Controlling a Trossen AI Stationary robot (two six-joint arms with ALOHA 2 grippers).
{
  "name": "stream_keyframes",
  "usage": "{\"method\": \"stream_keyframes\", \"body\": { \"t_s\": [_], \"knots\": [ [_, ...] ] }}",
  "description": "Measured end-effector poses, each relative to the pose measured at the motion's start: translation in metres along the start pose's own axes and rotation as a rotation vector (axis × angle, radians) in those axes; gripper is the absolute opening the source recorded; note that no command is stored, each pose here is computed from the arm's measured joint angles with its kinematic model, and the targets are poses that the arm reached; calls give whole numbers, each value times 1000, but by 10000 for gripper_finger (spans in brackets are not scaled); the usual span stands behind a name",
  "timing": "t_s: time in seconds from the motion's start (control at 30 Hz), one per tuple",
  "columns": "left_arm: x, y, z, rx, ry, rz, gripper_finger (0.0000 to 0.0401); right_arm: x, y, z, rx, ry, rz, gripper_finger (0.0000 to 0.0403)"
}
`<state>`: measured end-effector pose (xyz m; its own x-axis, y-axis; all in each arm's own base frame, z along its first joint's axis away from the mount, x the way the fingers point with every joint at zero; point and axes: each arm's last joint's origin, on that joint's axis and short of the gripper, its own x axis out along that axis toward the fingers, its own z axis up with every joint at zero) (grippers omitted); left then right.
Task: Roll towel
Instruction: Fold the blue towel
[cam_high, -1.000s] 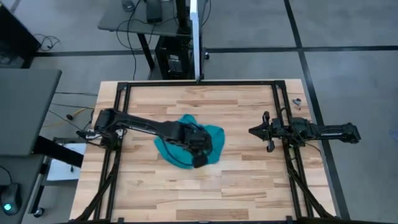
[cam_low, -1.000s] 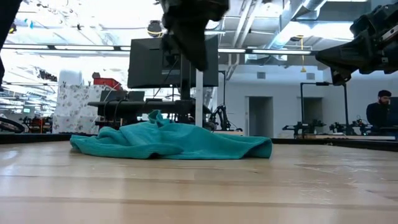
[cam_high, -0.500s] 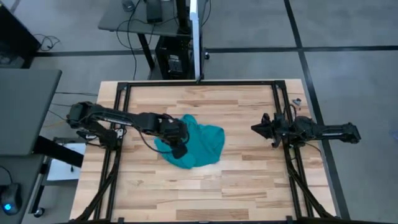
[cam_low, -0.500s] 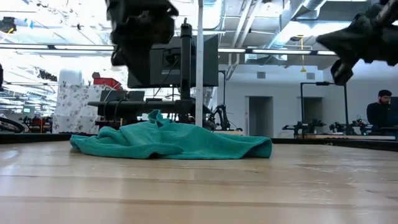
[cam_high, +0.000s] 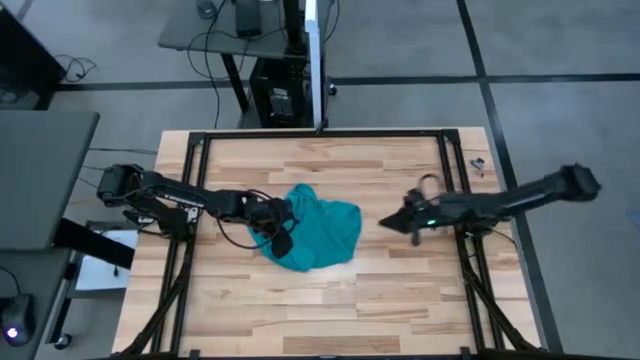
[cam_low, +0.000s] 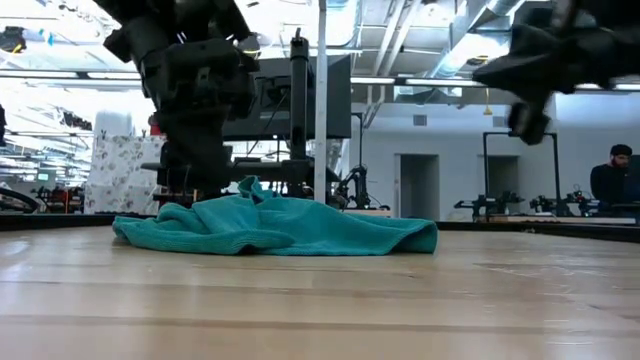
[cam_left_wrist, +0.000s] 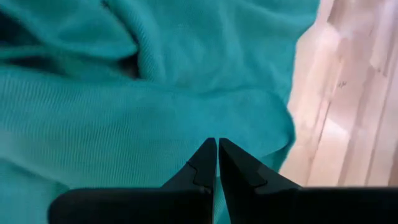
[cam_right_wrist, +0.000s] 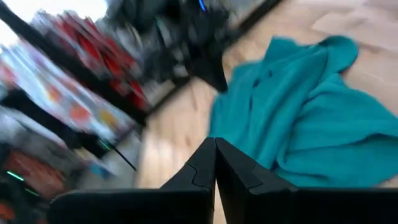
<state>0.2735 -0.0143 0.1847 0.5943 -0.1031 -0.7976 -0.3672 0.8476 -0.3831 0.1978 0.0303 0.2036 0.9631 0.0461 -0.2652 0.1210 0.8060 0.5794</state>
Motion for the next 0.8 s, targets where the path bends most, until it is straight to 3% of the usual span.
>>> {"method": "stream_keyframes", "body": {
  "t_s": [0.2, 0.33, 0.43, 0.6, 0.7, 0.8],
  "knots": [
    [0, -6, 8, 25, -86, -55, 1, 91, 15, 3, -191, 237, -165, 0],
    [7, -13, 9, 40, -121, -76, 1, 139, 8, -2, -203, 342, -251, 0],
    [24, -10, 0, 58, -45, -34, 1, 163, -1, -9, -201, 387, -292, 0],
    [47, -1, -14, 59, 72, 50, 1, 184, -8, -24, -190, 452, -312, 0],
    [41, 2, -14, 72, 75, 105, 1, 184, -7, -32, -194, 530, -329, 0],
    [24, 10, -15, 98, 84, 227, 1, 176, -6, -40, -212, 619, -373, 0]
  ]
}}
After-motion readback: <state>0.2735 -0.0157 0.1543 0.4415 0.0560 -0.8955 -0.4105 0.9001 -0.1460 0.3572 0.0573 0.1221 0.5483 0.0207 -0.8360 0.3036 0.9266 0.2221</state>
